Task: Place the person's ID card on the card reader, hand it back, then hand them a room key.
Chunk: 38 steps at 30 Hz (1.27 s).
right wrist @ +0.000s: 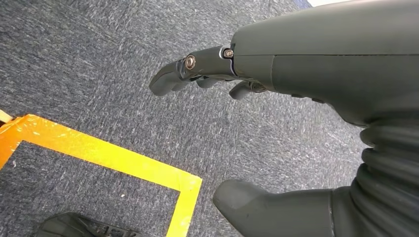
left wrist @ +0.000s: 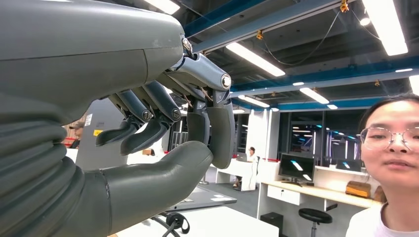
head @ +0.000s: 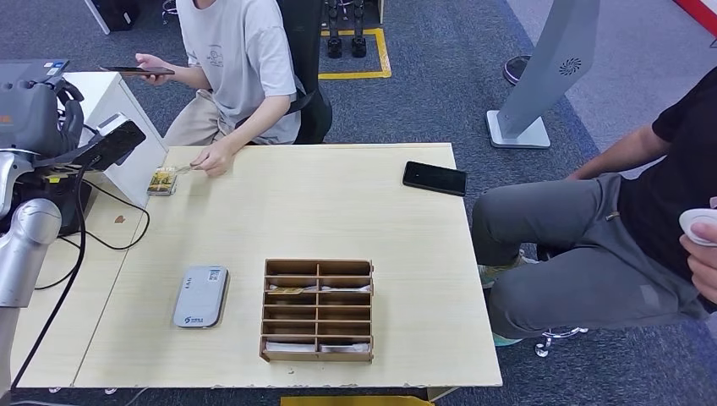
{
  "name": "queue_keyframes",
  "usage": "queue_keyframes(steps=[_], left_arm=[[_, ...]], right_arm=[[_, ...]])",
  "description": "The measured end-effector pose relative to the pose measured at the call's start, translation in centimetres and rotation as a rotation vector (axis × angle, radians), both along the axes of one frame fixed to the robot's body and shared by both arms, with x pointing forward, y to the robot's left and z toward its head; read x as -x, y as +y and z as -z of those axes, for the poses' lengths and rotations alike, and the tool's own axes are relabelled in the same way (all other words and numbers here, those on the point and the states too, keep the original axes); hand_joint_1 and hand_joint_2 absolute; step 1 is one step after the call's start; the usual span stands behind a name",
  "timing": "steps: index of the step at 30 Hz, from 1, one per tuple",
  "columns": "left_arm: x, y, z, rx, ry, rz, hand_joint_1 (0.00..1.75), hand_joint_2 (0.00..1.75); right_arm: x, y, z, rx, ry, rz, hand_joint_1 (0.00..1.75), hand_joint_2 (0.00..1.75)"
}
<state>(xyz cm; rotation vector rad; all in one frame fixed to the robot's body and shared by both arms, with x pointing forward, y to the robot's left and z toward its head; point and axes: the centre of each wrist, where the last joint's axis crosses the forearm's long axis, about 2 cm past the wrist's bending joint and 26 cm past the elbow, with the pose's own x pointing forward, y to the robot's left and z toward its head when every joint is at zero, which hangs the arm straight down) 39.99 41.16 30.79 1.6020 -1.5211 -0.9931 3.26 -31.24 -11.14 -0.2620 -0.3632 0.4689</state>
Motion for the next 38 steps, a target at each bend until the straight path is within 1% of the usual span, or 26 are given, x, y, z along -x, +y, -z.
queue_keyframes(steps=[38], left_arm=[[0.0,0.0,-0.01,0.0,0.0,0.0,1.75,1.75]], right_arm=[[0.0,0.0,0.0,0.0,0.0,0.0,0.0,1.75]])
